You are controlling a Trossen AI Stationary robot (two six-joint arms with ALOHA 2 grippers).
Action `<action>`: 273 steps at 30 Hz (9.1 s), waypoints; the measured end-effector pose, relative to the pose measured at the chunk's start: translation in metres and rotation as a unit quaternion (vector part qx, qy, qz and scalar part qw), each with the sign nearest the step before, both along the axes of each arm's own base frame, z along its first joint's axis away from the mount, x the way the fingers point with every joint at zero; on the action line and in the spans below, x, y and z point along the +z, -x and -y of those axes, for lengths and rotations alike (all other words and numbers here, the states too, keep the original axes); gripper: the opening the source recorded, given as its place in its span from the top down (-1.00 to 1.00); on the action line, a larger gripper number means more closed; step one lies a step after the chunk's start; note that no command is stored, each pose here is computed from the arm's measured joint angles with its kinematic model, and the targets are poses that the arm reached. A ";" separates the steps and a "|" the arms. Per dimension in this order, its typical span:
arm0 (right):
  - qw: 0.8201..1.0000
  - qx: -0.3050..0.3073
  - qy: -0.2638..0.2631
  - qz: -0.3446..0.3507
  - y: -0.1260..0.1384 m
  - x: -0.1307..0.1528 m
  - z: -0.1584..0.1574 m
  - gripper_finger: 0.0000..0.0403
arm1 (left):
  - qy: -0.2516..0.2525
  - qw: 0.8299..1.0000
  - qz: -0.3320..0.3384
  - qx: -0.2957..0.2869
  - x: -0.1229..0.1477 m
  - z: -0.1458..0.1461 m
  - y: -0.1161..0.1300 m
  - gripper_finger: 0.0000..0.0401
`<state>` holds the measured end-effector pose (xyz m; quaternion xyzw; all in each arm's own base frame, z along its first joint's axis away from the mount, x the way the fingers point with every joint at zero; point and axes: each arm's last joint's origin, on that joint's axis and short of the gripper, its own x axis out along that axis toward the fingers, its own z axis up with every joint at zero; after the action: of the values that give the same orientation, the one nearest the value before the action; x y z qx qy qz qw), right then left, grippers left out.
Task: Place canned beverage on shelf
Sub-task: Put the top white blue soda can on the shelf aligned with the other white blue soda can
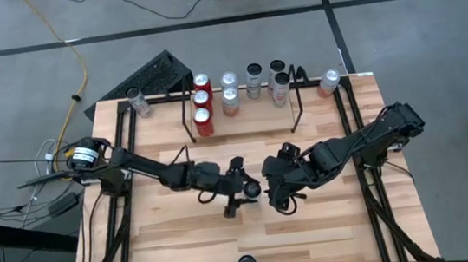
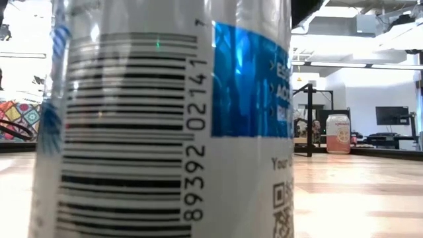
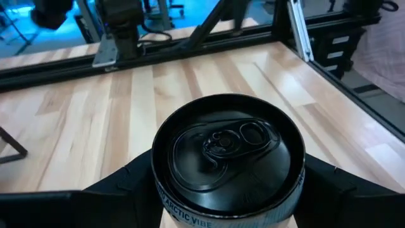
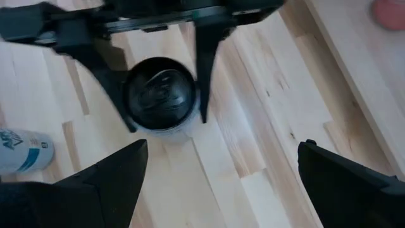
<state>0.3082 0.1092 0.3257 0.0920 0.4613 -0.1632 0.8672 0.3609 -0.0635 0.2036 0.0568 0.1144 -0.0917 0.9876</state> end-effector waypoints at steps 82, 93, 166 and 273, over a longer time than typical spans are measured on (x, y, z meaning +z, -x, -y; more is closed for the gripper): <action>0.994 0.030 -0.075 0.073 -0.069 -0.044 -0.008 -0.91 | 0.070 0.971 0.173 0.147 0.013 -0.042 0.253 -0.63; 0.992 0.023 -0.054 0.114 -0.068 -0.024 -0.006 -0.91 | 0.075 0.966 0.193 0.155 -0.007 -0.046 0.265 -0.63; 0.988 0.152 0.011 -0.038 -0.039 0.058 0.151 -0.04 | 0.085 0.971 0.138 0.178 -0.032 -0.061 0.263 -0.63; 0.999 0.009 -0.042 -0.007 0.011 -0.053 0.161 0.97 | 0.085 0.971 0.138 0.178 -0.032 -0.061 0.263 -0.63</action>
<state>0.2973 -0.0521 0.2727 0.1232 0.4747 -0.1362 0.8608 0.0975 -0.0028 0.1714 -0.0361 -0.0232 0.0853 0.9954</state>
